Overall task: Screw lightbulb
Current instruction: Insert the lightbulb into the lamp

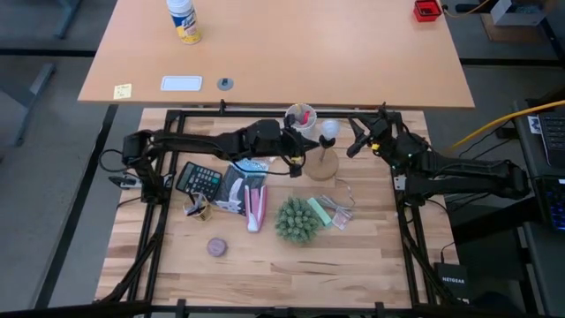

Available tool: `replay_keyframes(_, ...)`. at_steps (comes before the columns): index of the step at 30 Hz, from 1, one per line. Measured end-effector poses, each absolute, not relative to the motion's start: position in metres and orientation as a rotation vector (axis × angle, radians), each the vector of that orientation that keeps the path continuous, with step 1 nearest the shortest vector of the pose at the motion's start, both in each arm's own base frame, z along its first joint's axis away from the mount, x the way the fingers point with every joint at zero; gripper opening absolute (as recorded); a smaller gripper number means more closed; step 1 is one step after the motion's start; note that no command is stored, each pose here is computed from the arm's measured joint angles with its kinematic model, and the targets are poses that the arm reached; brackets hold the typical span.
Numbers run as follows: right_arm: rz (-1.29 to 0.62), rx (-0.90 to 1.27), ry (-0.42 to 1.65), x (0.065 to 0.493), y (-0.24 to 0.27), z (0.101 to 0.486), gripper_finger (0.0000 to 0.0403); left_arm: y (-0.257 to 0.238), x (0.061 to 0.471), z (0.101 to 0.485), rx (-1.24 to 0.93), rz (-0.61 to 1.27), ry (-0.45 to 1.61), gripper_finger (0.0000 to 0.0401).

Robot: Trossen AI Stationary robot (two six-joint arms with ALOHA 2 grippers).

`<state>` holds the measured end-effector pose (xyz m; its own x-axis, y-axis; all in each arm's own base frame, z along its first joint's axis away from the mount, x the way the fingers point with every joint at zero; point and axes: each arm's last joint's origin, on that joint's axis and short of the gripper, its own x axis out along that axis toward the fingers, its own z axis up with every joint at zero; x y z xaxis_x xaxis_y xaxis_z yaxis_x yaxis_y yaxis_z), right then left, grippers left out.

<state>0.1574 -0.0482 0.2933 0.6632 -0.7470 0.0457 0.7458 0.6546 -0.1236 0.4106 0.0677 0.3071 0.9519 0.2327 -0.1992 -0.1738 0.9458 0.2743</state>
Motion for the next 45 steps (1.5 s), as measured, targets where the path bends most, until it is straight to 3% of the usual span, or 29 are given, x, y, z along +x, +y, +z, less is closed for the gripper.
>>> replay_keyframes(8, -0.776, -0.125, -0.003, 0.158, -0.049, 0.294, 0.0113, 0.104, 0.394, 0.317, 0.143, -0.013, 0.191, 0.0005)
replay_keyframes(20, -0.816, -0.022, -0.022, 0.157, -0.060, 0.290, 0.0113, 0.126, 0.387, 0.315, 0.175, -0.006, 0.210, 0.0005)
replay_keyframes(23, -0.799, -0.027, -0.009, 0.158, -0.060, 0.289, 0.0112, 0.133, 0.384, 0.317, 0.166, -0.075, 0.177, 0.0005)
replay_keyframes(26, -0.803, -0.030, -0.002, 0.158, -0.064, 0.288, 0.0095, 0.138, 0.381, 0.318, 0.149, -0.185, 0.155, 0.0005)
replay_keyframes(33, -0.731, -0.022, -0.021, 0.155, -0.076, 0.290, 0.0011, 0.139, 0.381, 0.320, 0.182, -0.202, 0.129, 0.0005)
replay_keyframes(41, -0.655, -0.001, -0.017, 0.157, -0.082, 0.287, 0.0023, 0.131, 0.399, 0.305, 0.184, -0.232, 0.089, 0.0005)
replay_keyframes(45, -0.636, 0.000, -0.008, 0.163, -0.084, 0.284, 0.0008, 0.131, 0.401, 0.303, 0.188, -0.218, 0.084, 0.0005)
